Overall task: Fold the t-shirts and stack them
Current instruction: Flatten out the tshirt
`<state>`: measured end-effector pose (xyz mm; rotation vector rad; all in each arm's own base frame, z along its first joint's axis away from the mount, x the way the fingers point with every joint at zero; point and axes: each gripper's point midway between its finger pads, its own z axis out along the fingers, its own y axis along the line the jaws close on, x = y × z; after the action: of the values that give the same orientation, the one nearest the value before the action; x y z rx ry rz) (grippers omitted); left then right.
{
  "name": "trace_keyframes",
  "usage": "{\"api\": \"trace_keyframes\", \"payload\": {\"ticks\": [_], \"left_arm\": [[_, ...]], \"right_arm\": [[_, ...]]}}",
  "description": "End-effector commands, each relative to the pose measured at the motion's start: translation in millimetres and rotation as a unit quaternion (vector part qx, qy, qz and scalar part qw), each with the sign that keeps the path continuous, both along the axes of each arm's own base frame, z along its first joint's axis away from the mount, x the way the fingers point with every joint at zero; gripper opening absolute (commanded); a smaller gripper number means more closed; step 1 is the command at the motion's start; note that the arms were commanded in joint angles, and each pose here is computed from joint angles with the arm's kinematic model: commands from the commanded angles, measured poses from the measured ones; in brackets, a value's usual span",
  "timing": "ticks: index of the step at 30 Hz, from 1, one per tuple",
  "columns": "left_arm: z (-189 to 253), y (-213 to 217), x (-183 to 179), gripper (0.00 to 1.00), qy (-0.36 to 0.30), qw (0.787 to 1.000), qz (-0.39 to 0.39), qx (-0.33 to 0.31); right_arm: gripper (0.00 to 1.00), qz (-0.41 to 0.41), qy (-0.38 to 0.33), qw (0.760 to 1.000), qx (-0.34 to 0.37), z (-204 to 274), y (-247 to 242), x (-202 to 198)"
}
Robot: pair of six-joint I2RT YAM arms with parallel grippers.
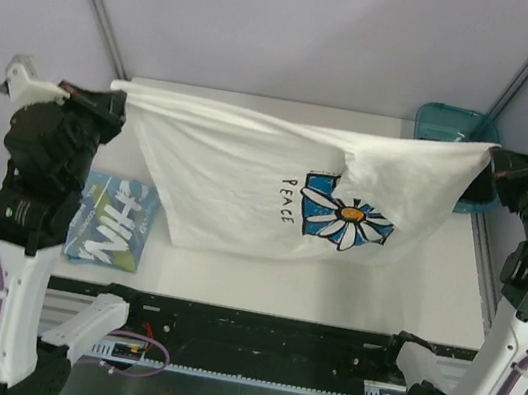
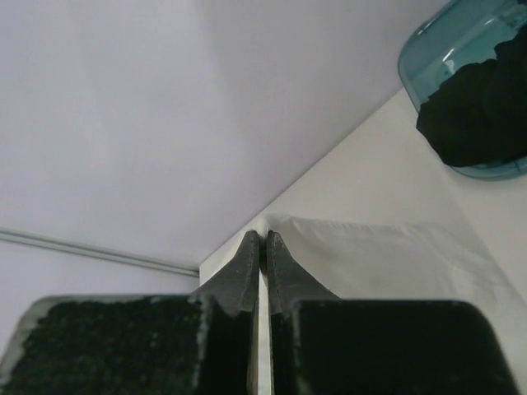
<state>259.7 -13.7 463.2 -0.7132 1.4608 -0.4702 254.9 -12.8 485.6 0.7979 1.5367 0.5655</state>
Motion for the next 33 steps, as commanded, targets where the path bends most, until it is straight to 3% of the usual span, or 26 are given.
{"api": "trace_keyframes", "payload": {"ticks": [1,8,13,15,21,25,30,33], "left_arm": [[16.4,12.7,50.0,0.00,0.017,0.999,0.042,0.025],[22.9,18.7,187.0,0.00,0.044,0.999,0.005,-0.016],[56.3,32.5,272.2,0.00,-0.019,0.995,-0.041,-0.093],[80.6,38.3,285.5,0.00,-0.068,0.987,-0.071,-0.131],[135.3,68.2,252.4,0.00,-0.159,0.973,-0.082,-0.148],[124.3,78.8,228.3,0.00,-0.139,0.978,-0.072,-0.139],[28.7,77.4,207.1,0.00,-0.028,0.989,-0.049,-0.133],[-64.1,75.4,187.9,0.00,0.066,0.989,-0.035,-0.128]], "right_arm": [[0.00,0.008,-0.019,0.999,0.041,-3.6,-11.5,49.9],[0.00,0.047,-0.050,0.996,0.060,-16.0,-7.0,168.7],[0.00,0.066,-0.084,0.993,0.057,14.9,-3.1,248.0],[0.00,0.068,-0.128,0.988,0.051,57.3,-6.4,255.6],[0.00,0.060,-0.212,0.974,0.047,127.3,-21.0,224.1],[0.00,0.053,-0.194,0.978,0.050,105.9,-24.6,197.2],[0.00,0.060,-0.082,0.992,0.068,8.9,-19.9,175.7],[0.00,0.064,0.025,0.995,0.066,-80.4,-11.5,161.0]]}}
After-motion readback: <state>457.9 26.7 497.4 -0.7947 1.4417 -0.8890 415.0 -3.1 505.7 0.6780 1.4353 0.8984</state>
